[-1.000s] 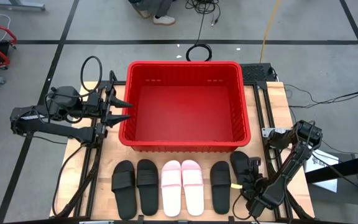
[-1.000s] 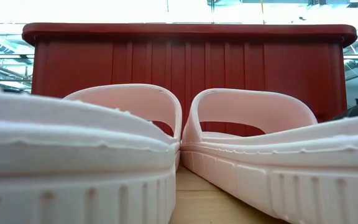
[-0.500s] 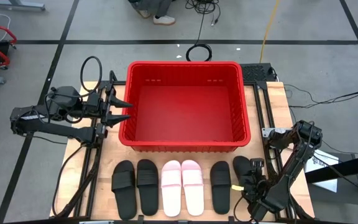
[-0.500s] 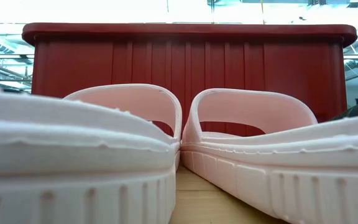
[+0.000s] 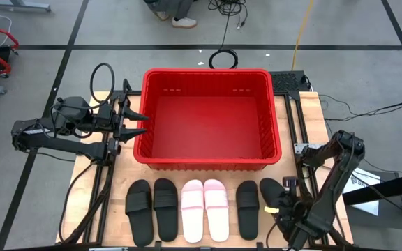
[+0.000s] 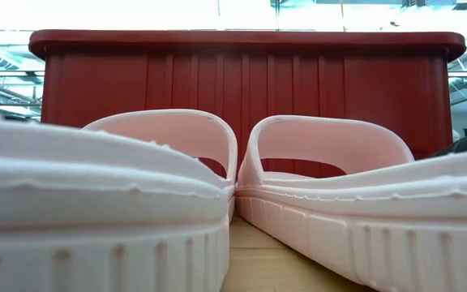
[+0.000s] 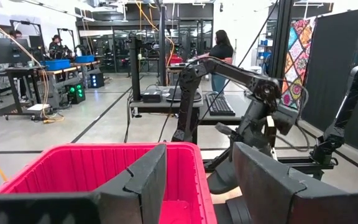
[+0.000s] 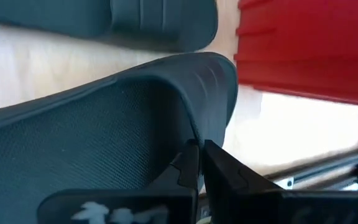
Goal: Pick and place slides into bin
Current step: Put the black slide into the bin
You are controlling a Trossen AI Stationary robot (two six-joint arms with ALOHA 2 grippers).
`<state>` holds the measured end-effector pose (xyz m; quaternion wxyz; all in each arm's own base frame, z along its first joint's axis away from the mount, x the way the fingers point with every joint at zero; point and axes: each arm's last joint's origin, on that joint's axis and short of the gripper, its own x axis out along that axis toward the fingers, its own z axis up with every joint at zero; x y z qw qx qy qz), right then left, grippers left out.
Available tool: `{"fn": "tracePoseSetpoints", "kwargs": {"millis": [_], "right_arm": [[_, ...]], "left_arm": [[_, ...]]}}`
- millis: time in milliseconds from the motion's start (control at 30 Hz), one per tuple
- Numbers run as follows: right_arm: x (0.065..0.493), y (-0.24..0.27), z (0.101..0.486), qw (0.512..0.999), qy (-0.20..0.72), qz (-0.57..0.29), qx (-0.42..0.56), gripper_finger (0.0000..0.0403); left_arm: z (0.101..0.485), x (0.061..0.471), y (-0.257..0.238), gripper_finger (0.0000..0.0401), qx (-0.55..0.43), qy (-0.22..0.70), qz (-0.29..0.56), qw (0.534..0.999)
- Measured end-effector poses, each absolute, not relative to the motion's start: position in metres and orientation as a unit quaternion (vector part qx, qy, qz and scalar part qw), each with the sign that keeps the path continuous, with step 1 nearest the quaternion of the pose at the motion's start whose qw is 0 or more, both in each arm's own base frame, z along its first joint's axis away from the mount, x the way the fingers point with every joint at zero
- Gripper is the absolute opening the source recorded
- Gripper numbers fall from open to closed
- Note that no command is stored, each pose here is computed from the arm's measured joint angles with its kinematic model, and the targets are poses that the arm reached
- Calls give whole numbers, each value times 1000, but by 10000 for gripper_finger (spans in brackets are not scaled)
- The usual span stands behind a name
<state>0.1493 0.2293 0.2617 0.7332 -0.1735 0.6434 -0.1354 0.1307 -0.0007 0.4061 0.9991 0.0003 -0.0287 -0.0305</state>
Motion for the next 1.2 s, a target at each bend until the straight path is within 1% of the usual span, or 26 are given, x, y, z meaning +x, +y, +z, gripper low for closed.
{"fn": "tracePoseSetpoints", "kwargs": {"millis": [300,533,733,867,1033,1200], "right_arm": [[146,213,300,789,578,-90,-189,0],[143,201,333,835,507,-62,-205,0],[146,194,353,869,443,-29,-219,0],[151,182,365,883,402,-48,-238,0],[161,157,377,882,385,-80,-262,0],[176,129,390,880,363,-116,-282,0]], "left_arm": [[406,131,-1,186,0,-29,-29,999],[406,131,-1,186,0,-29,-28,999],[406,131,-1,186,-3,-27,-28,999],[406,131,2,186,-4,-29,7,1000],[406,130,5,186,-2,-29,72,997],[406,130,7,186,1,-29,87,996]]}}
